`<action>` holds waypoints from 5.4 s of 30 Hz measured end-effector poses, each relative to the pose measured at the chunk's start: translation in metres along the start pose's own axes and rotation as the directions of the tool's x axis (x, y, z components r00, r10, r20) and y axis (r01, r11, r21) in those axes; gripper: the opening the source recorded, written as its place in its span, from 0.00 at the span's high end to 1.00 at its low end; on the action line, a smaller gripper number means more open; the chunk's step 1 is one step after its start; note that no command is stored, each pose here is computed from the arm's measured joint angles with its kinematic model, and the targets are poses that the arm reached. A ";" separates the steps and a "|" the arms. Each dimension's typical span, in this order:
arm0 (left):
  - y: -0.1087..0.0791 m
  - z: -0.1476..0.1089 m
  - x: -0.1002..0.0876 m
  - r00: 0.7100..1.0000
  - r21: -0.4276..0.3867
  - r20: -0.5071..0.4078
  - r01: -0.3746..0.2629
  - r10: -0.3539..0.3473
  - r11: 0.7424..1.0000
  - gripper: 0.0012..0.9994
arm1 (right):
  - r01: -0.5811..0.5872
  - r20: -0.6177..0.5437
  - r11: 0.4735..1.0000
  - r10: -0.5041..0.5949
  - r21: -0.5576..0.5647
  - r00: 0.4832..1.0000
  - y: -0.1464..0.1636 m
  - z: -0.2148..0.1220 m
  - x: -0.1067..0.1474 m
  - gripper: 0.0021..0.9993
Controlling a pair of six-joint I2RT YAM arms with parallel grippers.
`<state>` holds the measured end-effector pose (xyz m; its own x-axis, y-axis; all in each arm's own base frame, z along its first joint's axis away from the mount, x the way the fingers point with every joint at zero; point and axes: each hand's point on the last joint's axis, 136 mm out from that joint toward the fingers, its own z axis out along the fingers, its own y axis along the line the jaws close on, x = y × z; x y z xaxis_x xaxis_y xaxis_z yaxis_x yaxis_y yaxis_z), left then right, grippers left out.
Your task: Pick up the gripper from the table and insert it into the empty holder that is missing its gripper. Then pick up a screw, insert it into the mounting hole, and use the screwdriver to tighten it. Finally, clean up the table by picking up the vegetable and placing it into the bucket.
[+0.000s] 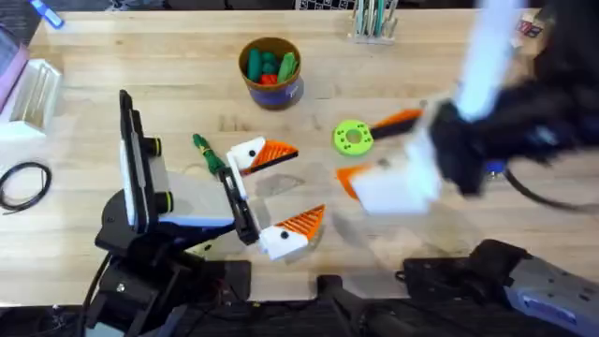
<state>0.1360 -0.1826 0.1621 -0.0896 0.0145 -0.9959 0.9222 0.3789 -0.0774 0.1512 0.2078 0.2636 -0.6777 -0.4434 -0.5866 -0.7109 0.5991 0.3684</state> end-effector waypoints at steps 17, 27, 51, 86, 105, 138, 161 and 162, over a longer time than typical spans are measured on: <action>0.001 0.000 0.000 1.000 -0.006 0.001 -0.009 0.009 1.000 0.99 | 0.072 0.088 0.994 -0.065 -0.084 0.994 0.025 -0.033 0.048 0.02; 0.001 0.000 0.000 1.000 -0.006 0.001 -0.009 0.009 1.000 0.99 | -0.046 -0.017 0.943 0.055 0.330 0.998 -0.070 -0.014 0.043 0.01; 0.001 0.000 0.000 1.000 -0.006 0.001 0.001 -0.001 1.000 0.99 | -0.649 0.461 0.082 0.637 0.756 0.618 -0.360 -0.153 0.156 0.01; 0.001 0.000 0.000 1.000 -0.006 0.001 0.001 -0.001 1.000 0.99 | -0.571 0.177 0.434 0.667 0.697 0.724 -0.421 -0.070 0.181 0.01; 0.001 0.000 0.000 1.000 -0.006 0.001 0.001 -0.001 1.000 0.99 | -0.679 0.306 0.357 0.693 0.641 0.653 -0.444 -0.059 0.178 0.75; 0.001 0.000 0.001 1.000 -0.005 -0.004 0.005 -0.005 1.000 0.99 | -0.694 0.646 0.373 0.266 0.616 0.716 -0.321 -0.170 0.048 0.98; 0.001 0.000 0.001 1.000 -0.005 -0.004 0.006 -0.006 1.000 0.99 | 0.069 0.825 0.976 -0.213 0.208 0.524 -0.051 -0.091 -0.087 0.98; 0.001 0.000 0.001 1.000 -0.005 -0.004 0.006 -0.006 1.000 0.99 | 0.111 0.834 0.974 -0.227 0.198 0.503 -0.040 -0.093 -0.091 0.98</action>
<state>0.1366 -0.1822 0.1610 -0.0962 0.0157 -0.9952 0.9199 0.3833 -0.0828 0.2233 0.1623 0.3691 -0.0227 0.1966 -0.9802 -0.7302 0.6664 0.1506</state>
